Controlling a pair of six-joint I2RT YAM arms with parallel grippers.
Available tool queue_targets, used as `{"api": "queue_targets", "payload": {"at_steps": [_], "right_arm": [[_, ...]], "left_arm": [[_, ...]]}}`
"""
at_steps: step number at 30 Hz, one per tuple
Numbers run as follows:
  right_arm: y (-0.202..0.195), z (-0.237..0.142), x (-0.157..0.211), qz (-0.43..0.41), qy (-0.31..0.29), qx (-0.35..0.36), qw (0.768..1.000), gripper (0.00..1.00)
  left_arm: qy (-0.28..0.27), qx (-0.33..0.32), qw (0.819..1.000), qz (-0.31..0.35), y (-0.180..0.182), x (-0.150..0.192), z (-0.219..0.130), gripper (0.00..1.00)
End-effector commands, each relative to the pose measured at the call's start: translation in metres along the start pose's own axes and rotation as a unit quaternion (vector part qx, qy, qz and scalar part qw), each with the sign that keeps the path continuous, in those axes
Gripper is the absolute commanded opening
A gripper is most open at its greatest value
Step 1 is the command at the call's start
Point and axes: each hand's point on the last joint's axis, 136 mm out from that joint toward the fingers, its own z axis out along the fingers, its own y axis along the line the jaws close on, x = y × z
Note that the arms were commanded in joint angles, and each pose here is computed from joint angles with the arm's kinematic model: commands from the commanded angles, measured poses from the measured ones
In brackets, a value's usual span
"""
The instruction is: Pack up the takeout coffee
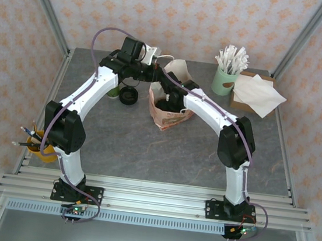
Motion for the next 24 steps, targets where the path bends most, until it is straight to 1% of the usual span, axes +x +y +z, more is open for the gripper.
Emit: {"api": "queue_targets", "payload": {"at_steps": [1,4,11,17,24], "right_arm": [[-0.03,0.1,0.105,-0.018,0.224,0.077,0.971,0.53],[-0.032,0.104,0.105,-0.022,0.245,0.094,0.965,0.53],[-0.04,0.106,0.105,-0.038,0.251,0.149,0.956,0.53],[-0.046,0.116,0.118,-0.04,0.267,0.159,0.95,0.53],[-0.056,0.141,0.138,-0.024,0.293,0.181,0.938,0.53]], "left_arm": [[-0.019,0.028,0.999,0.018,-0.019,-0.015,0.0,0.0],[-0.017,0.028,0.999,0.016,-0.018,-0.013,0.001,0.0],[-0.026,0.017,0.999,0.013,-0.013,-0.017,-0.005,0.0],[-0.033,0.013,0.999,0.01,-0.01,-0.02,-0.012,0.0],[-0.023,0.018,1.0,-0.005,-0.005,-0.005,-0.008,0.0]]}}
